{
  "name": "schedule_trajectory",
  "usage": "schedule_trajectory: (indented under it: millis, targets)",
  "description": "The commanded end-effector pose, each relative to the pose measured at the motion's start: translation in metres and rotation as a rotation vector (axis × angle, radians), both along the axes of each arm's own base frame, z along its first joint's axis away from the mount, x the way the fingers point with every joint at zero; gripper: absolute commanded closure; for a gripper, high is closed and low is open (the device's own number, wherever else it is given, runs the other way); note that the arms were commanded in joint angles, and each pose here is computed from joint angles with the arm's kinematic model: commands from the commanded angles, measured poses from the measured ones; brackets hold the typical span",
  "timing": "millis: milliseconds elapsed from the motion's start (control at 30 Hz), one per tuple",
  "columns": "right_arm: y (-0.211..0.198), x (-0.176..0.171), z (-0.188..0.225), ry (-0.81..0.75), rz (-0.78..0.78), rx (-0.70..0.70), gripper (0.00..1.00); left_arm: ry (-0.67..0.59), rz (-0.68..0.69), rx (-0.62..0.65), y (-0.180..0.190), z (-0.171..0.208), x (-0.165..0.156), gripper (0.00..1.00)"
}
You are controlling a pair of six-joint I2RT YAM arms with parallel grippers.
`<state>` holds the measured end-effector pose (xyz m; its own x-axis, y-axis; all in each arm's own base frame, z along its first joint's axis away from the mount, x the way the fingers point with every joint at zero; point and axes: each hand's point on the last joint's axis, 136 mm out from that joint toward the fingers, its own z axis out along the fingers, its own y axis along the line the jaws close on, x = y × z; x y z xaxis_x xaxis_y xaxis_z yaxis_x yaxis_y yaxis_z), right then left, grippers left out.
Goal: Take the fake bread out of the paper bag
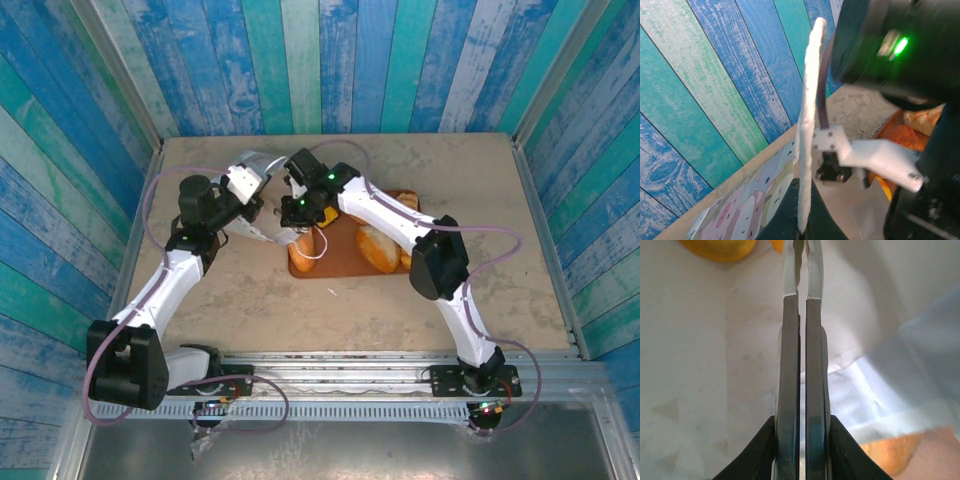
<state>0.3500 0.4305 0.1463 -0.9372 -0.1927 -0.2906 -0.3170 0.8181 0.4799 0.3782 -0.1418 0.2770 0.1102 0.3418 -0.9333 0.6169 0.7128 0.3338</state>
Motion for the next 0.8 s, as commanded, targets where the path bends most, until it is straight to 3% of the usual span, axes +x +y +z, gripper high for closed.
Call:
schedule_trajectory:
  millis: [0, 300, 500, 767]
  targets:
    - [-0.01, -0.007, 0.05, -0.099, 0.006, 0.04, 0.99, -0.028, 0.027, 0.008, 0.003, 0.005, 0.008, 1.0]
    - [-0.029, -0.017, 0.065, -0.135, -0.015, 0.033, 0.99, -0.047, 0.038, 0.011, 0.005, 0.008, 0.005, 1.0]
    - [-0.008, -0.028, 0.049, -0.078, 0.051, 0.071, 0.83, -0.047, 0.039, 0.008, 0.005, 0.008, 0.006, 1.0]
    - [0.014, -0.037, 0.021, -0.005, 0.092, 0.089, 0.81, -0.043, 0.025, 0.006, 0.003, 0.012, 0.007, 1.0]
